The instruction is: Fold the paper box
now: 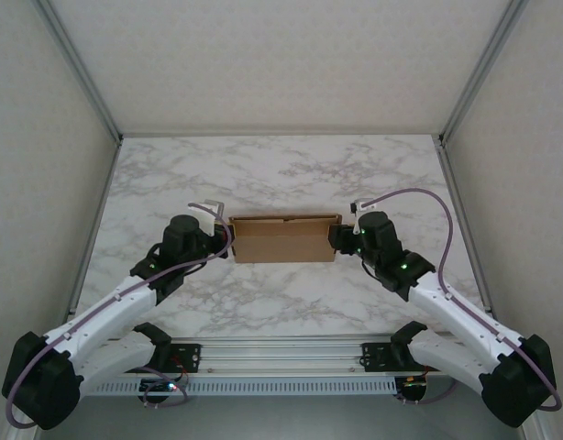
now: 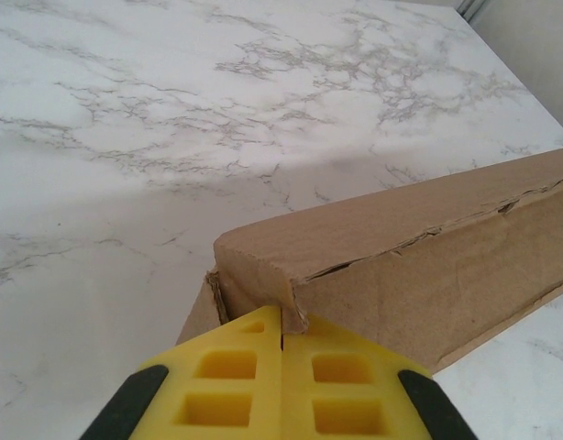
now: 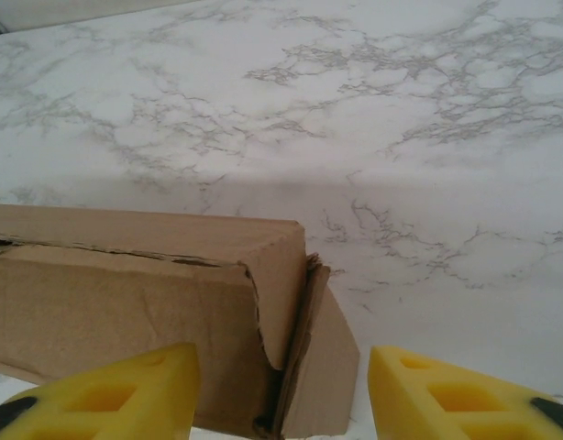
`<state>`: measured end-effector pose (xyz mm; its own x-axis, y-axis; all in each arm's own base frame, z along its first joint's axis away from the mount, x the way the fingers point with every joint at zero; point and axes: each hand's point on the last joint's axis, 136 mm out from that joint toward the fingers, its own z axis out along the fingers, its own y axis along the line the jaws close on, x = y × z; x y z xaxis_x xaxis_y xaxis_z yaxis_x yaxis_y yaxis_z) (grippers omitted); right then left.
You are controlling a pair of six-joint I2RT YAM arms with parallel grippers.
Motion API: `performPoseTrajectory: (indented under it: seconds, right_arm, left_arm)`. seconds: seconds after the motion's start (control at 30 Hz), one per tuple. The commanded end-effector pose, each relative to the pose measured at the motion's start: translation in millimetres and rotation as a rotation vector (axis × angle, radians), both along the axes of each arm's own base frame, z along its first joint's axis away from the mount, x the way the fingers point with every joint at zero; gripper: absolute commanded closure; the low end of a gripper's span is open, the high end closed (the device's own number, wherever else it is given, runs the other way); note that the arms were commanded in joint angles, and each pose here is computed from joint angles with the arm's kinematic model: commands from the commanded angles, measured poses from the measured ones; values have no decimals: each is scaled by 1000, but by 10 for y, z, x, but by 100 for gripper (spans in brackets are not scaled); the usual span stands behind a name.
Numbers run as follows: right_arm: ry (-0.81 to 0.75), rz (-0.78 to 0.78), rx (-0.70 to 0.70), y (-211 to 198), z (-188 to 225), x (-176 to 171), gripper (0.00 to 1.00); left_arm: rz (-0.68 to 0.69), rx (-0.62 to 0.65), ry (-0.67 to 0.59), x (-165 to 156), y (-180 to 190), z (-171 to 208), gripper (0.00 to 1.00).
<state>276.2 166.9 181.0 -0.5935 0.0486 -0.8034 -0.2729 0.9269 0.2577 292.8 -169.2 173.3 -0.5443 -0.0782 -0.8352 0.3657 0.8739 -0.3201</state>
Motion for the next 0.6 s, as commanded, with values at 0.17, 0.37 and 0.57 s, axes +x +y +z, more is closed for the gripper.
performPoseTrajectory:
  seconds: [0.17, 0.37, 0.57]
  right_arm:
    - [-147, 63, 75, 36, 635, -97, 59]
    - [-143, 28, 51, -25, 835, -68, 80]
    - [-107, 74, 76, 203, 1009, 103, 100]
  left_arm:
    - [-47, 134, 246, -354, 54, -674, 100]
    - [-48, 139, 246, -350, 49, -679, 100]
    - [-46, 141, 242, -342, 50, -667, 100]
